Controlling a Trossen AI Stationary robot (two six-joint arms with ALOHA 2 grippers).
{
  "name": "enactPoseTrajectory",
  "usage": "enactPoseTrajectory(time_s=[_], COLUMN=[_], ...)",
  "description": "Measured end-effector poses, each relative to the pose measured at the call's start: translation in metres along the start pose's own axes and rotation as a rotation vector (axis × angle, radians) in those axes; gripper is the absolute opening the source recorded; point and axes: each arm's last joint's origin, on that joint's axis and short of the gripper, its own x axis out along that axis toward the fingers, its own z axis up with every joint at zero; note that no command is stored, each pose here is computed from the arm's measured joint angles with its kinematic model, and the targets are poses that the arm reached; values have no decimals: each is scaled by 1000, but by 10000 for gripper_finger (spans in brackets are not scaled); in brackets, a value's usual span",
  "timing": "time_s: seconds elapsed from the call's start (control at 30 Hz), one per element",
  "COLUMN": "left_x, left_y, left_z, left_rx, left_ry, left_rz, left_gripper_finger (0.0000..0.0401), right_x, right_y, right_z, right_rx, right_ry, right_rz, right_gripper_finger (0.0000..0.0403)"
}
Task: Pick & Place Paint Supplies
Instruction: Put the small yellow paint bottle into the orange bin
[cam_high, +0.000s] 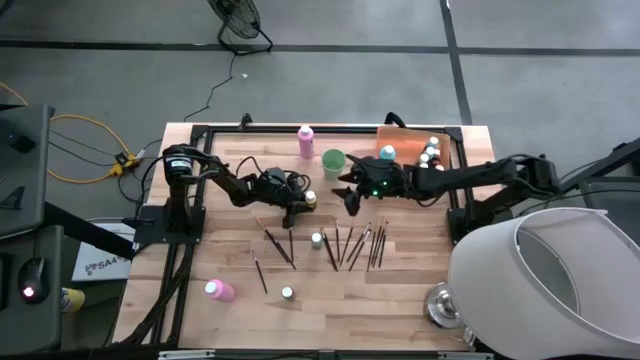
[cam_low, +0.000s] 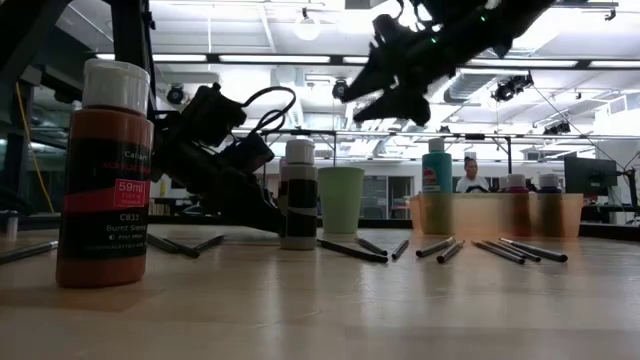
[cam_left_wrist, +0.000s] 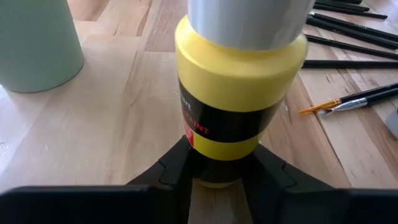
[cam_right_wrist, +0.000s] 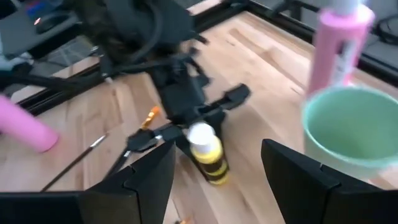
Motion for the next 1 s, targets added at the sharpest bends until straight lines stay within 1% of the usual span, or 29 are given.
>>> enactPoseTrajectory(time_s=[0.1, 0.17, 0.27, 0.43, 0.5, 0.57, 0.63, 0.7, 0.77, 0.87, 1.0], left_x=[0, 0, 0, 0, 0, 1, 1, 1, 0, -3, -7], left_y=[0, 0, 0, 0, 0, 1, 2, 2, 3, 3, 4], left_z=[0, 0, 0, 2, 3, 6, 12, 20, 27, 39, 52], left_rx=[-22, -25, -26, -22, -22, -32, -29, -24, -24, -2, -7], left_ry=[-1, -1, -1, -19, -32, -38, -55, -70, -69, -58, -14], left_rz=[0, 0, 1, 2, 4, 4, -2, -7, -11, -6, -4], left_gripper_finger=[109, 110, 112, 113, 113, 114, 114, 114, 114, 114, 114], right_x=[-2, -5, -11, -14, -8, -3, 6, 15, 27, 36, 38], right_y=[10, 13, 14, 18, 19, 22, 24, 26, 27, 31, 33], right_z=[14, 27, 44, 68, 70, 77, 76, 77, 71, 69, 72], right_rx=[-79, -112, -133, -147, -159, -182, -227, -273, -316, -355, -380], right_ry=[9, 12, 49, 135, 209, 235, 312, 350, 418, 443, 425], right_rz=[8, -8, -53, -66, -68, -47, -42, -13, -3, 3, 14], right_gripper_finger=[232, 232, 232, 232, 232, 232, 232, 232, 232, 232, 232])
